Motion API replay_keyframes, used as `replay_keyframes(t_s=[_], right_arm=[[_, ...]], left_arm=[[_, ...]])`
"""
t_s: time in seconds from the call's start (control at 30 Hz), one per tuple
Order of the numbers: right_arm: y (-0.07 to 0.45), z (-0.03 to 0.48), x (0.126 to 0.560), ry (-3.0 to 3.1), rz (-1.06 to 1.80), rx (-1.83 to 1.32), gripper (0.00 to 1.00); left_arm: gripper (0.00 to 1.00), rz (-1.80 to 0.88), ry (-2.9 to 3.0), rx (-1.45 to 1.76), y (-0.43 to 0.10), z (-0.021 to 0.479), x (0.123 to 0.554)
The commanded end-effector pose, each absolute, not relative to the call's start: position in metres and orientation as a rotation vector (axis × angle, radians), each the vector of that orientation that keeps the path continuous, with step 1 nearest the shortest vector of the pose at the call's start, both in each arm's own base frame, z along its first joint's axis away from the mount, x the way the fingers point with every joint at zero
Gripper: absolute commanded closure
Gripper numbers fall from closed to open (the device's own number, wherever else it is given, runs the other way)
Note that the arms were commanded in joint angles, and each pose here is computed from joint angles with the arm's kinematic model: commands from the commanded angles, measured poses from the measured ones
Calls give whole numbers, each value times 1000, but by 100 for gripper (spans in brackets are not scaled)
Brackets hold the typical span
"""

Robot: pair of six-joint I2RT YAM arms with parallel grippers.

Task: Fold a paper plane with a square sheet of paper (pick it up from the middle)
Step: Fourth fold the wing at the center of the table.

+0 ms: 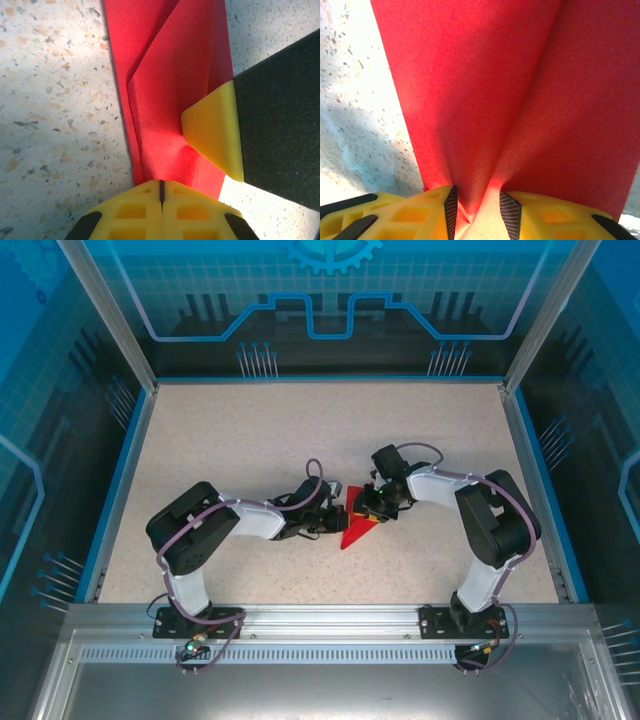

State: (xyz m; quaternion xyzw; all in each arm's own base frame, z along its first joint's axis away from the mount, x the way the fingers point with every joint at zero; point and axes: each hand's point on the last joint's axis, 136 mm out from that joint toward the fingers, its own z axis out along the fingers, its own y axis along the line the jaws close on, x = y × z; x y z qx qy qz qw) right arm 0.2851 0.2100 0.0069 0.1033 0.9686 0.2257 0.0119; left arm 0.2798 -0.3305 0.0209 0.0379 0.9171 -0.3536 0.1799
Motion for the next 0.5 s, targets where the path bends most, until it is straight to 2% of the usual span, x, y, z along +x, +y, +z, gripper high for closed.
replay_keyframes(t_s=[0.0, 0.47], right_arm=[[169, -53, 243, 3211, 272, 362, 64], [169, -58, 240, 3228, 233, 399, 62]], left_arm=[[96, -979, 2542, 133, -328, 42, 283], [97, -1053, 2514, 132, -334, 48, 281]])
